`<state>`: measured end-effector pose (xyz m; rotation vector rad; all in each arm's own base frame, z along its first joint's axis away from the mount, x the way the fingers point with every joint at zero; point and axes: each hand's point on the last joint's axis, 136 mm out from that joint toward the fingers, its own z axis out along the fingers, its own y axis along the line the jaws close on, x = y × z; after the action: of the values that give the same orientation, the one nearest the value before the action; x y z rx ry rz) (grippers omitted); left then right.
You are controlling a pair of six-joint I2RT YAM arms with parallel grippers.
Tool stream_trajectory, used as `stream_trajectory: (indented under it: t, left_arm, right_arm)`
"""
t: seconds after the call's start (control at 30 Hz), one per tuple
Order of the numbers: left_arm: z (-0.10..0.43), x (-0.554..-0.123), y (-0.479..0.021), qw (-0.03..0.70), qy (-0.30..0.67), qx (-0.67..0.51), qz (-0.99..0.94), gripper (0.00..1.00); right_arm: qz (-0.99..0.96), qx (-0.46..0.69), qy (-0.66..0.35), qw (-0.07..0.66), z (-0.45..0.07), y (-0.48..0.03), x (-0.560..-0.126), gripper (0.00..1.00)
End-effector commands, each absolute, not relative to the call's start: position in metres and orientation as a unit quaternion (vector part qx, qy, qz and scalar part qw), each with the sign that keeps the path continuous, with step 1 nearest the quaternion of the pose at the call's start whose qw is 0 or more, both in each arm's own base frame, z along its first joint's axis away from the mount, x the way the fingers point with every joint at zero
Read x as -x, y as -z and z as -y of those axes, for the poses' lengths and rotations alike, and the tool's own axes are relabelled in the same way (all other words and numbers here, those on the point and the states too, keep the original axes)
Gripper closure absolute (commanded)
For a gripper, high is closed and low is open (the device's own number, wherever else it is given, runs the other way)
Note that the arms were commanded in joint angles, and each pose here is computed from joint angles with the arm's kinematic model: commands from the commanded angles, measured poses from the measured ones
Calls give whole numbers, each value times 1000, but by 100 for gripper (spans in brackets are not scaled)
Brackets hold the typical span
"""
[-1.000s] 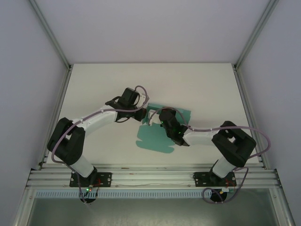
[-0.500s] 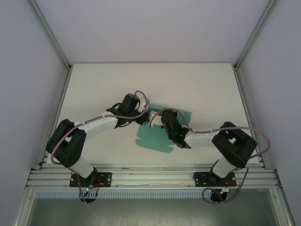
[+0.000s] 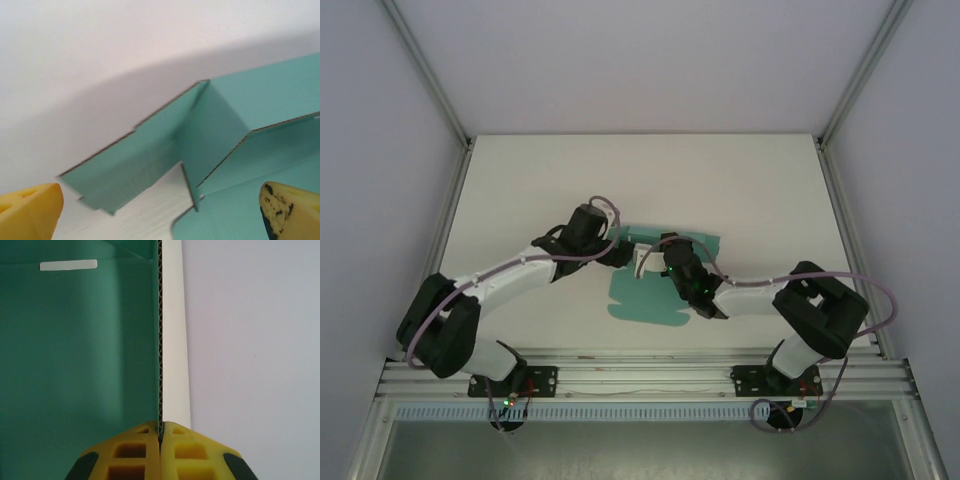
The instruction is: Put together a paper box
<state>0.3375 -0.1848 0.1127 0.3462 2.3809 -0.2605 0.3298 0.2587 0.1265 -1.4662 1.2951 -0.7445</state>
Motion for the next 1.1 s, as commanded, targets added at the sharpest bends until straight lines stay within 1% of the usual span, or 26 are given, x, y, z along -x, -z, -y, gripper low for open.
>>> stream_trajectory:
  t: [0.0, 0.13, 0.2, 0.27, 0.37, 0.4, 0.47, 0.53, 0.7, 0.83, 0.9, 1.07]
  left_arm:
    - [135, -343, -130, 365, 22, -60, -929, 0]
    - [81, -362, -133, 378, 24, 57, -924, 0]
    - [71, -373, -127, 366, 29, 76, -927, 0]
    - [74, -383, -121, 361, 29, 66, -930, 0]
    - [94, -392, -104, 334, 62, 30, -940, 0]
    - [107, -391, -97, 319, 87, 2, -944, 3]
    - [131, -383, -90, 306, 138, -43, -941, 4]
    - [147, -373, -89, 317, 164, -73, -931, 10]
    - [168, -351, -91, 347, 190, -116, -911, 19]
    - [187, -335, -99, 378, 213, -160, -887, 22]
    - [195, -328, -101, 389, 231, -175, -875, 23]
    - [198, -318, -101, 405, 232, -187, -864, 23]
  right_arm:
    - [-516, 610, 313, 513, -263, -133, -329, 100]
    - [-514, 612, 307, 517, -267, -136, -329, 100]
    - [-514, 612, 306, 517, -267, -135, -328, 100]
    - [-516, 610, 303, 519, -267, -135, -328, 100]
    - [-521, 611, 303, 514, -267, -134, -329, 100]
    - [-521, 608, 305, 515, -267, -135, -330, 100]
    - [-523, 608, 308, 512, -266, -135, -331, 100]
    - [-527, 608, 309, 507, -265, -135, -331, 100]
    - [-528, 612, 309, 501, -265, -134, -328, 100]
    - [-524, 616, 314, 498, -267, -138, -325, 100]
    - [-527, 614, 311, 498, -268, -140, -324, 100]
    - [-523, 609, 321, 503, -264, -142, -321, 100]
